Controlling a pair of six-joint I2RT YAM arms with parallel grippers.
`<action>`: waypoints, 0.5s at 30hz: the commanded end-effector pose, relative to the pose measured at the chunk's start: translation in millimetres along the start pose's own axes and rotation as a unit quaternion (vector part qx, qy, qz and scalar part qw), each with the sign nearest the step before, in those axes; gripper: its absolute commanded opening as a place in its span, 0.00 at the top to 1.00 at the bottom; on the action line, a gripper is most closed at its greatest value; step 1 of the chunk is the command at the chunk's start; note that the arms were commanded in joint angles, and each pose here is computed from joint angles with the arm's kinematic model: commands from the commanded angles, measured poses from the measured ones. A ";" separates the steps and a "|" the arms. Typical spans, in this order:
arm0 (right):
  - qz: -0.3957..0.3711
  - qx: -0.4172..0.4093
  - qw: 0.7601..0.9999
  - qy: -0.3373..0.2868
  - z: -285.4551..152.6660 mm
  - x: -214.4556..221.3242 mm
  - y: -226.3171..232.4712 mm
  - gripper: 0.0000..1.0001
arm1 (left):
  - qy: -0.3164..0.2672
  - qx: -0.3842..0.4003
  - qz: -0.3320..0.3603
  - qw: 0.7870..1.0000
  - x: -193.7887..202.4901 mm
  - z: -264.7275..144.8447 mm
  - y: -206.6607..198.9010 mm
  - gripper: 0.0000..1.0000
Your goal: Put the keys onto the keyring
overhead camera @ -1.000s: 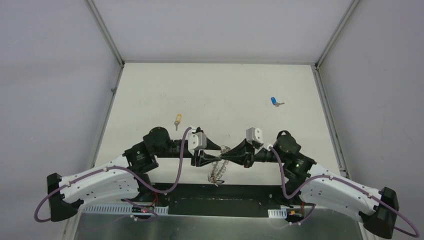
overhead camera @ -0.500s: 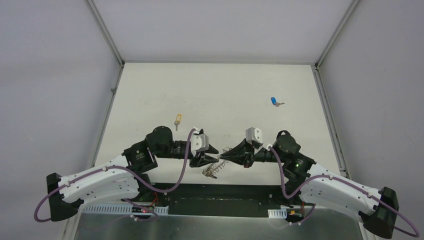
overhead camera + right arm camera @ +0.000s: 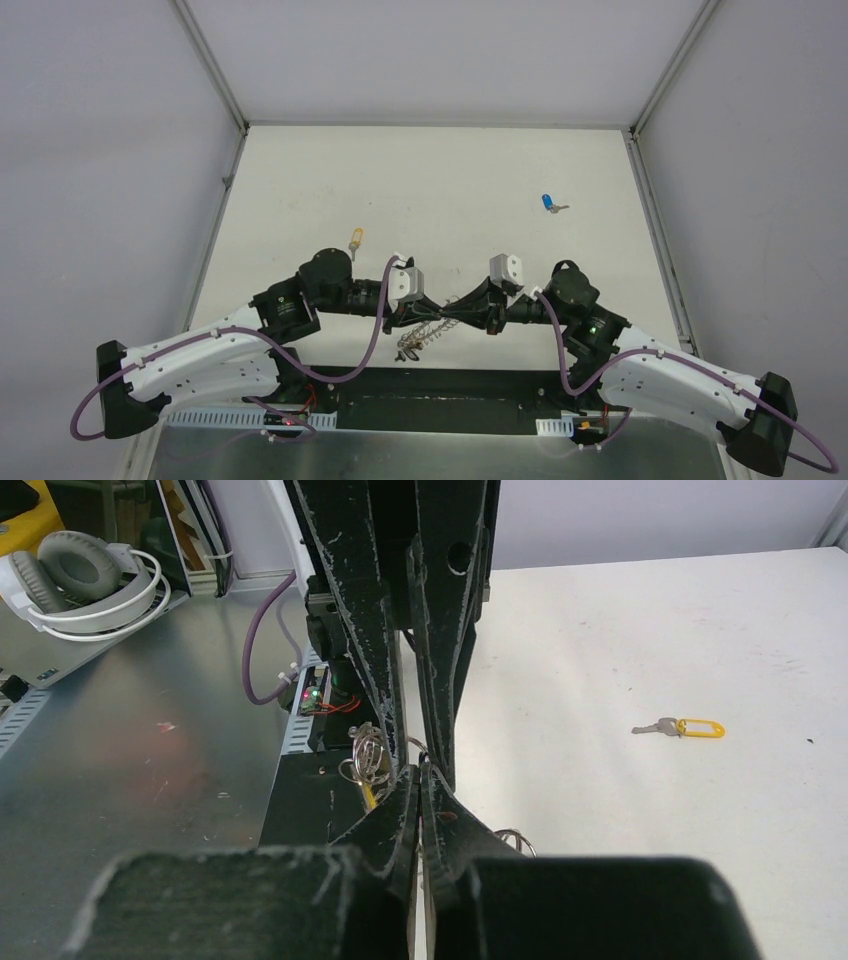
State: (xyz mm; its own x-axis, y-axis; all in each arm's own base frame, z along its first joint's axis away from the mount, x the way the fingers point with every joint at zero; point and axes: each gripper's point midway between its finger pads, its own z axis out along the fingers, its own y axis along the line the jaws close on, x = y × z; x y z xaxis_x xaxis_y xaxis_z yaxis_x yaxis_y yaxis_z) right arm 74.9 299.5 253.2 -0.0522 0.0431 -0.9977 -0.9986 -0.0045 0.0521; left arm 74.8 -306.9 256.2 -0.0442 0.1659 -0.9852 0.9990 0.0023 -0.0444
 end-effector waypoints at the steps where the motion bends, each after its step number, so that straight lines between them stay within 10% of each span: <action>1: -0.042 -0.015 0.997 -0.066 2.2 -47.2 6.9 1.00 | -0.037 0.005 0.030 0.999 -29.4 -3.8 -3.6 1.00; 7: -0.042 -0.015 0.997 -0.066 2.4 -46.8 6.9 1.00 | -0.038 -0.013 0.032 0.999 -34.6 -10.1 -0.5 0.99; 10: -0.042 -0.015 0.997 -0.066 2.5 -47.1 7.0 1.00 | -0.037 -0.027 0.029 0.999 -38.6 -12.8 3.6 0.73; 15: -0.043 -0.015 0.997 -0.066 2.2 -47.5 7.1 1.00 | -0.031 -0.031 0.043 0.998 -40.6 -17.1 4.1 0.68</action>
State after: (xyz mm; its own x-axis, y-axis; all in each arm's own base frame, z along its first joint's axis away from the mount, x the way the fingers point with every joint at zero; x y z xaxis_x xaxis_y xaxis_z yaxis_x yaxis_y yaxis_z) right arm 74.6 300.2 258.8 -0.0401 0.0630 -0.9972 -0.9992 -0.0070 0.0397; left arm 78.6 -300.7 271.4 -0.0231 0.1546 -0.9877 0.9992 0.0365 -0.0176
